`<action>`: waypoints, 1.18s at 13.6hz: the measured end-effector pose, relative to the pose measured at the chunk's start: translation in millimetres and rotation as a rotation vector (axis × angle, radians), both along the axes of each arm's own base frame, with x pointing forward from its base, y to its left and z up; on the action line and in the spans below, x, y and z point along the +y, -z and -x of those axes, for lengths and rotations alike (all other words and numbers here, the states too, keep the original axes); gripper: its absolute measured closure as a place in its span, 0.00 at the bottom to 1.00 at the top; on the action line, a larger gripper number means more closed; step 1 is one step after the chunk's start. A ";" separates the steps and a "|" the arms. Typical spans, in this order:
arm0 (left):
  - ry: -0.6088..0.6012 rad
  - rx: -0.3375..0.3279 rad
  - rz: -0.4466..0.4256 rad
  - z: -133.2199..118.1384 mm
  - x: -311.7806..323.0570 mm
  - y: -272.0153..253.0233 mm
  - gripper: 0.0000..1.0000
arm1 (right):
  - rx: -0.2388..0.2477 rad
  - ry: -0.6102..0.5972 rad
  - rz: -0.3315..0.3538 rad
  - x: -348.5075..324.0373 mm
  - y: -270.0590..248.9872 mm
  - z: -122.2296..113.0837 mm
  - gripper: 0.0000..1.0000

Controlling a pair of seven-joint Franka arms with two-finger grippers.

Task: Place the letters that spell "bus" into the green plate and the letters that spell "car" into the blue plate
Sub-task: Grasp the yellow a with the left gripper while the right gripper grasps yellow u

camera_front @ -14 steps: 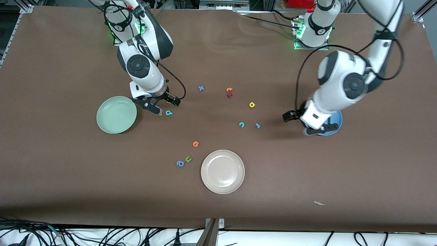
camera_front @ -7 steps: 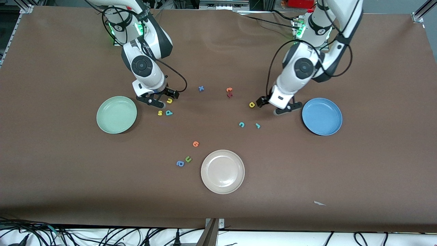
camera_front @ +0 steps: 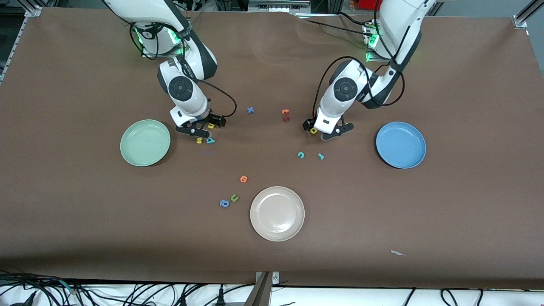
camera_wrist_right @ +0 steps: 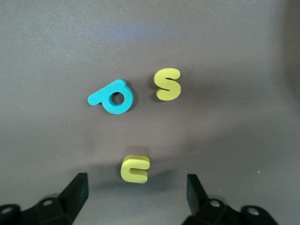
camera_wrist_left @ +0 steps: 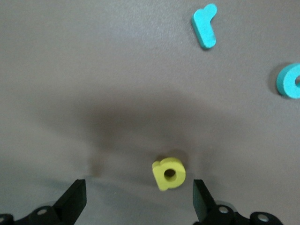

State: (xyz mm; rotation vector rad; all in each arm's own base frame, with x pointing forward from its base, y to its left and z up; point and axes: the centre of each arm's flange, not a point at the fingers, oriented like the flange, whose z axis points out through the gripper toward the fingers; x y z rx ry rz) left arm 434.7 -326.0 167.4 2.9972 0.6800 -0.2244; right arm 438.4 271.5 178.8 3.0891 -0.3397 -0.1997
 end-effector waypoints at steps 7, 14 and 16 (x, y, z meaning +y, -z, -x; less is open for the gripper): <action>-0.004 -0.013 0.001 -9.4 -5.8 1.4 0.04 | -0.015 -0.002 -0.009 0.6 2.3 -1.0 0.31; -0.012 -0.011 -0.002 -5.3 -11.7 1.0 0.30 | -0.018 -0.005 -0.011 1.1 3.3 -0.9 0.74; -0.013 -0.016 0.000 -6.6 -13.3 -1.4 0.46 | -0.018 -0.005 -0.012 1.2 3.0 -1.0 0.74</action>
